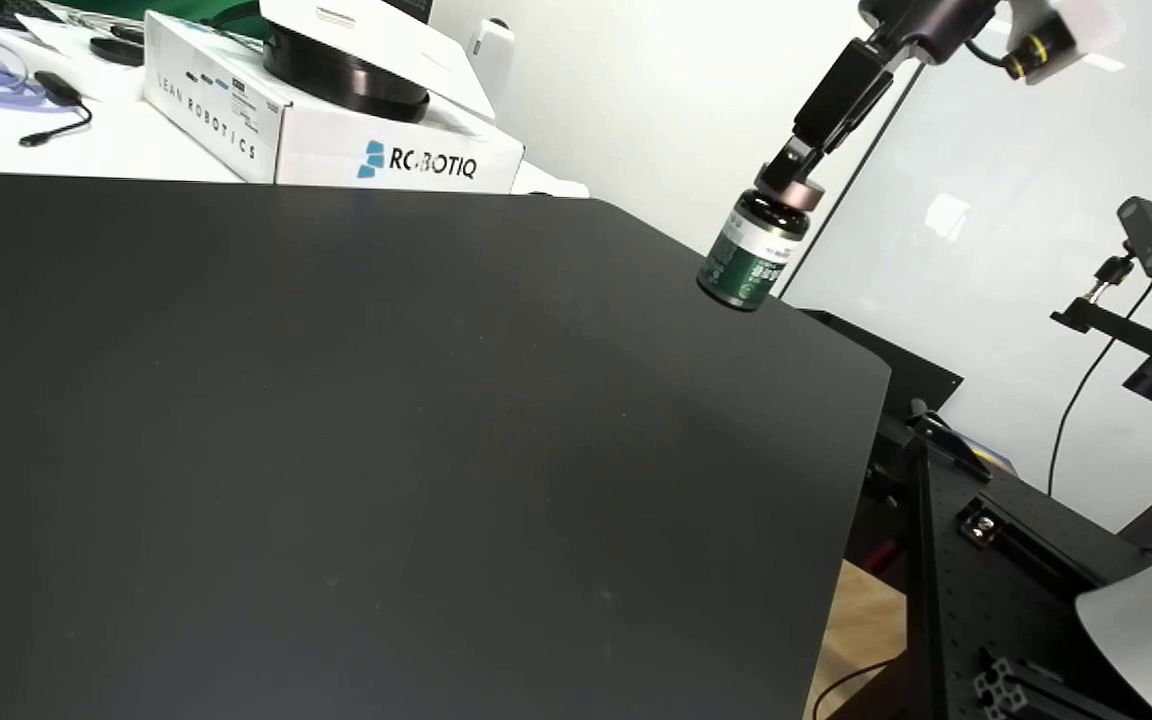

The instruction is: Move the object to the left side of the table

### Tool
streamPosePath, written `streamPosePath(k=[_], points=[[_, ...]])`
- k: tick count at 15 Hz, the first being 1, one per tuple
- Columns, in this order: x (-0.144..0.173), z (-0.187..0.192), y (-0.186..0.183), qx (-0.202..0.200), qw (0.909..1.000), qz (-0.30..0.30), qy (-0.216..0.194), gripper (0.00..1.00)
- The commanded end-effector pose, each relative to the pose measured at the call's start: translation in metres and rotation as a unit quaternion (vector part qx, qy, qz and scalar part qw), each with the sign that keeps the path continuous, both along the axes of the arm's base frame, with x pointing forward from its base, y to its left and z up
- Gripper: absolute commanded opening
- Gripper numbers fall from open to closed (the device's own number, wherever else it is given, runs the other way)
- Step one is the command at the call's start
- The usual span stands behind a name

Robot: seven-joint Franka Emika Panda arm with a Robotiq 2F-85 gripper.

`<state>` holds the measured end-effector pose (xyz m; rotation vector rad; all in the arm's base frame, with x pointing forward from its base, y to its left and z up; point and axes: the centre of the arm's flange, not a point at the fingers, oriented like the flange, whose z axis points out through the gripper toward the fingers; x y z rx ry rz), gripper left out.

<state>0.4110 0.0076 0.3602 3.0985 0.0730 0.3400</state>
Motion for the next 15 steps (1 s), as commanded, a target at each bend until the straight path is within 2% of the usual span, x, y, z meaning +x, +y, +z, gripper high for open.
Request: streamPosePath(k=[1,4,6,7,10,15], points=[[0.033,0.003,0.043,-0.026,0.9987,0.044,-0.002,0.36],[0.056,-0.007,0.080,-0.039,0.9959,0.081,0.003,0.36],[0.064,-0.014,0.099,-0.032,0.9922,0.116,0.033,0.36],[0.038,-0.012,0.083,-0.033,0.9943,0.101,0.012,0.61],[0.050,-0.024,0.099,-0.030,0.9924,0.116,0.028,0.61],[0.052,-0.025,0.098,-0.031,0.9921,0.118,0.030,0.61]])
